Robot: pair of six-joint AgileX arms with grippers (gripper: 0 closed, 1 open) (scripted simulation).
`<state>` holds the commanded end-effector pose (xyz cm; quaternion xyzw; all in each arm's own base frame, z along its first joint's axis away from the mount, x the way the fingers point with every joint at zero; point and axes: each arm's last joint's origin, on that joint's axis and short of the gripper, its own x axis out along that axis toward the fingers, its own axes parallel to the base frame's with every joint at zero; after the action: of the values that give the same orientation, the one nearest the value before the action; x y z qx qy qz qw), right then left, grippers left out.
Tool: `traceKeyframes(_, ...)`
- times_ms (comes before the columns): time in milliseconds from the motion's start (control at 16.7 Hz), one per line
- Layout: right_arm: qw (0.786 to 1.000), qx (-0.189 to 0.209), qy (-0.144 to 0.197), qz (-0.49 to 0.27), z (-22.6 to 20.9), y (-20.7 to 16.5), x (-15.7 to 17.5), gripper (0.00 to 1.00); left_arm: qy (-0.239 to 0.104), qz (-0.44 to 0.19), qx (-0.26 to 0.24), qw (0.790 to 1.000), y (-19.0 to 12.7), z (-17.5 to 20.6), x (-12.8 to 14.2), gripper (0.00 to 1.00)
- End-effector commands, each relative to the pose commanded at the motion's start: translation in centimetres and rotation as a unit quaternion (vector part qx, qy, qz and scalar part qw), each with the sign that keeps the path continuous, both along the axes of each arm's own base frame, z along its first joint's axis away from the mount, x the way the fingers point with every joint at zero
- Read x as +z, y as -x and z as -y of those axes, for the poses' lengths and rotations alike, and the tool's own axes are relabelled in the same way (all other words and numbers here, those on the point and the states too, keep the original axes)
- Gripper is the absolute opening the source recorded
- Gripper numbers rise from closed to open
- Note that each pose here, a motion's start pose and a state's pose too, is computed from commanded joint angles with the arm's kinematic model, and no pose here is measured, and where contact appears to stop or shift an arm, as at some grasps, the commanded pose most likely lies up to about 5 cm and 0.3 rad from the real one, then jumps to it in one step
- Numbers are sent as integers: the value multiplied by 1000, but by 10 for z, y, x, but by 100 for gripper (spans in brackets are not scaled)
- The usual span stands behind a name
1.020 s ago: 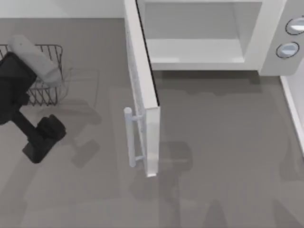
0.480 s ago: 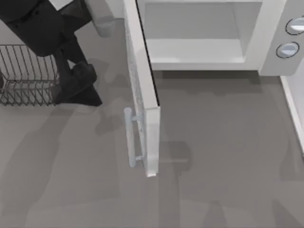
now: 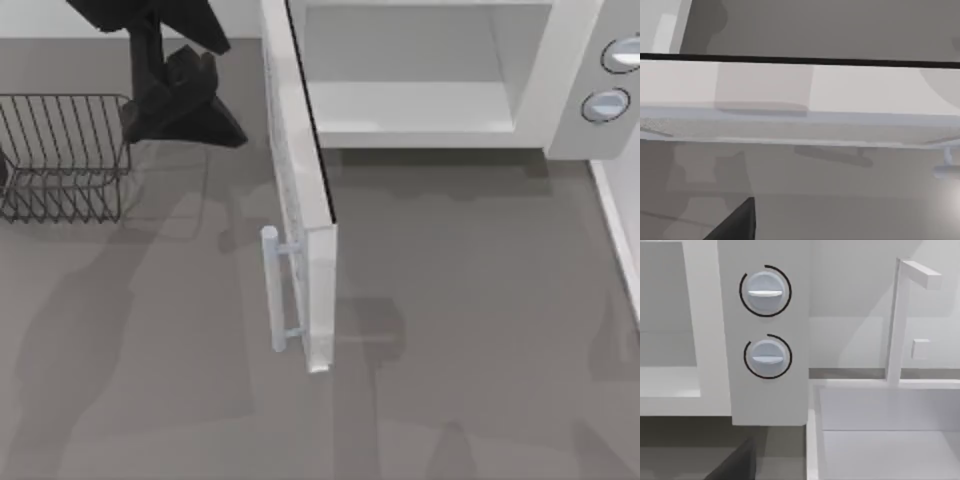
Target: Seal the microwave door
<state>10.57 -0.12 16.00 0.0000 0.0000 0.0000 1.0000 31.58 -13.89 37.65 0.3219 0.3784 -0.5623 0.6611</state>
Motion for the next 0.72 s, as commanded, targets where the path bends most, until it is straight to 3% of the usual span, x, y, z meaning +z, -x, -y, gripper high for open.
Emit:
traceKeyframes(360,1000,0,0,0,0,0,0,100,0,1,1,1000,0,1,-3,100)
traceKeyframes(720,1000,0,0,0,0,0,0,100,1,3,0,1000,-8,30,-51,100)
